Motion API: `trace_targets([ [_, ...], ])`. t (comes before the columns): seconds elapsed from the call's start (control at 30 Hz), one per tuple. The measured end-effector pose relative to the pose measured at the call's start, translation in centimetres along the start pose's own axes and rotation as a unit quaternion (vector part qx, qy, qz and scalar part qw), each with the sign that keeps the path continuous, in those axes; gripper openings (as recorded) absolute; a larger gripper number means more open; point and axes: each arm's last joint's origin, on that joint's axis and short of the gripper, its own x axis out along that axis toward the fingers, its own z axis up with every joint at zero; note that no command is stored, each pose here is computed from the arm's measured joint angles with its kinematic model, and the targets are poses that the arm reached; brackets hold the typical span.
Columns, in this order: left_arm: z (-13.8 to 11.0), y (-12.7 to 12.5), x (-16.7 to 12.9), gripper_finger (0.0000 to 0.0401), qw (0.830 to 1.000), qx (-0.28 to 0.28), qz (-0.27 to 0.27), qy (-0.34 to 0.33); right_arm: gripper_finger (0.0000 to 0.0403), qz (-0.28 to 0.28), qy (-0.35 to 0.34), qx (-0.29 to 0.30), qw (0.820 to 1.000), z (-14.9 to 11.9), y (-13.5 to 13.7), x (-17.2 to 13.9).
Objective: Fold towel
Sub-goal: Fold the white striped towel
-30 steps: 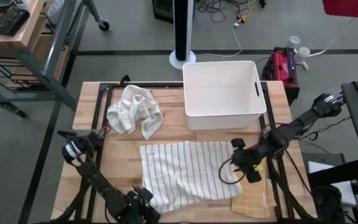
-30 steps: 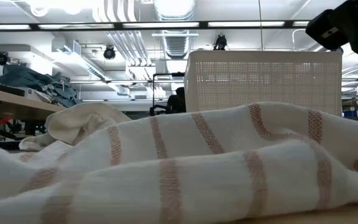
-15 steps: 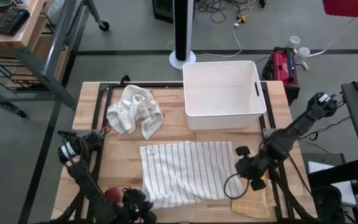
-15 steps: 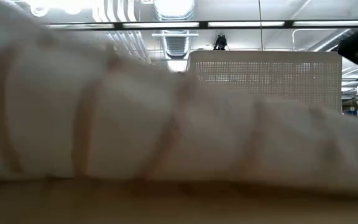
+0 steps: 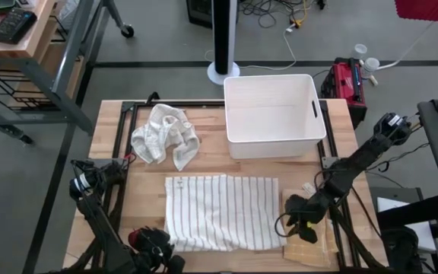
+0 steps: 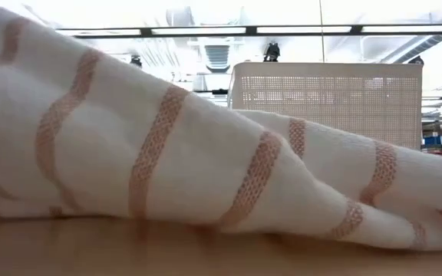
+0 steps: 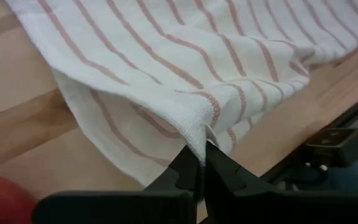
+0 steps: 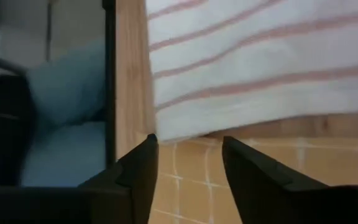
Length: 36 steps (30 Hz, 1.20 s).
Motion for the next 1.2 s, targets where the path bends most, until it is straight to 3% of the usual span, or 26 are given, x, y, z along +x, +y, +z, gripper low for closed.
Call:
trace_targets([
  [0.27, -0.3, 0.4, 0.6, 0.0, 1.0, 0.0, 0.008, -0.002, 0.0213, -0.01, 0.011, 0.087, 0.996, -1.2, -1.0, 1.9],
  [0.73, -1.2, 0.3, 1.5, 0.0, 1.0, 0.001, -0.016, 0.013, 0.0213, 0.049, -0.026, 0.101, 0.993, -0.8, -0.7, 5.7],
  [0.87, -1.1, 0.3, 1.5, 0.0, 1.0, 0.009, -0.024, 0.0, 0.0174, 0.036, -0.043, 0.084, 0.995, -0.8, -0.9, 6.0],
  [1.07, -1.0, 0.3, 1.5, 0.0, 0.999, 0.013, -0.03, -0.013, 0.0019, 0.034, -0.078, 0.009, 0.996, -0.1, -0.1, 5.6],
  [1.2, -1.2, 0.5, 1.3, 0.0, 0.999, 0.018, -0.028, -0.012, 0.0005, 0.064, -0.08, 0.008, 0.995, 0.3, 0.8, 4.4],
])
